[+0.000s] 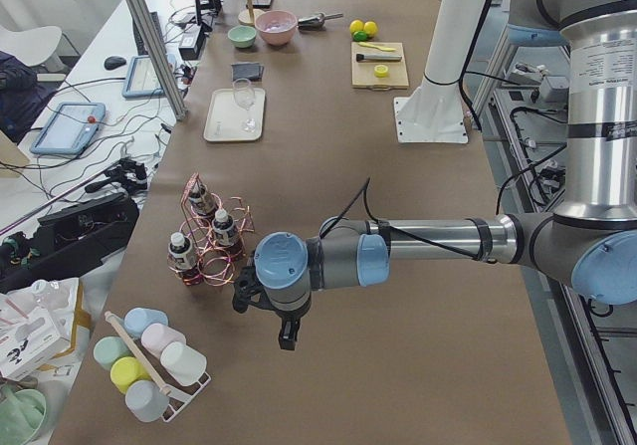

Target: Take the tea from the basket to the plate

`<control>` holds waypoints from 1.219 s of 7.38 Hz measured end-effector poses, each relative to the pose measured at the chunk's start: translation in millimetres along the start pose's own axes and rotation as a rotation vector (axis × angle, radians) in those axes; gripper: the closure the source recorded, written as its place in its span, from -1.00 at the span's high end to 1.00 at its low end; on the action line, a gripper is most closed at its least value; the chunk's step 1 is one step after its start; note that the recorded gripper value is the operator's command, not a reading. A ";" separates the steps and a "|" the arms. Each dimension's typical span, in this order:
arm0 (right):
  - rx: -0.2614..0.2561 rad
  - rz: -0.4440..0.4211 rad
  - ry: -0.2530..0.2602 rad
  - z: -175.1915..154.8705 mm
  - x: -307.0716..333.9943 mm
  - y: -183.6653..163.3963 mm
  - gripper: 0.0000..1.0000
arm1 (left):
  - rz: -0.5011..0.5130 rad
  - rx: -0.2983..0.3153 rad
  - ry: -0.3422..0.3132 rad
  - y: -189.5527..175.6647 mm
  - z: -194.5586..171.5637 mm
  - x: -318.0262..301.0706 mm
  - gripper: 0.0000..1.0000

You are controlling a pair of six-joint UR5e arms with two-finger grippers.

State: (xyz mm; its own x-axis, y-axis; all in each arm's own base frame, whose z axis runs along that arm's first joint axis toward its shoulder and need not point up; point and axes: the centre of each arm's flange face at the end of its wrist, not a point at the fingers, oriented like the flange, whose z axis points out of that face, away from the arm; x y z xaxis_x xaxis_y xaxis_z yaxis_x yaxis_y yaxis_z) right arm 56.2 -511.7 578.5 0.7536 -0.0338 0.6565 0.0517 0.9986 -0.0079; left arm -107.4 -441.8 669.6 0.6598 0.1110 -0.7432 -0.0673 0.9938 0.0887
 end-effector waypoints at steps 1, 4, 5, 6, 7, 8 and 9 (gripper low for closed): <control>0.000 0.000 0.000 0.1 0.1 0.2 1.00 | -0.001 -0.001 -0.001 0.3 0.3 -0.4 0.96; 0.001 -0.001 -0.001 -0.8 -0.8 0.0 0.99 | -0.007 -0.004 0.000 1.0 1.2 -1.2 0.96; 0.001 -0.001 -0.001 -0.7 -0.7 0.2 0.99 | -0.008 -0.006 0.001 1.1 1.7 -1.7 0.96; 0.000 0.000 0.000 -0.2 -0.2 0.3 0.99 | -0.009 -0.006 0.000 1.2 1.7 -1.8 0.96; 0.000 0.000 0.001 -0.2 -0.2 0.4 1.00 | -0.010 -0.006 0.000 1.6 1.9 -2.6 0.96; 0.002 -0.002 0.000 -1.4 -1.2 0.3 0.99 | -0.014 -0.008 -0.002 3.5 2.9 -5.3 0.96; 0.008 -0.007 0.000 -4.2 -3.7 0.5 0.99 | -0.024 -0.016 -0.001 7.2 7.0 -10.8 0.96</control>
State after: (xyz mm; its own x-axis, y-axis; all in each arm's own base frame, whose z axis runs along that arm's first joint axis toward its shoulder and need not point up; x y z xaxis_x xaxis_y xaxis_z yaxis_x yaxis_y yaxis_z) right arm 56.1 -511.2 572.9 0.7533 -0.0407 0.6564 0.0517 0.9987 0.0026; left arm -109.8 -435.8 682.9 0.6625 0.0868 -0.7440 -0.0631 0.9962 0.0600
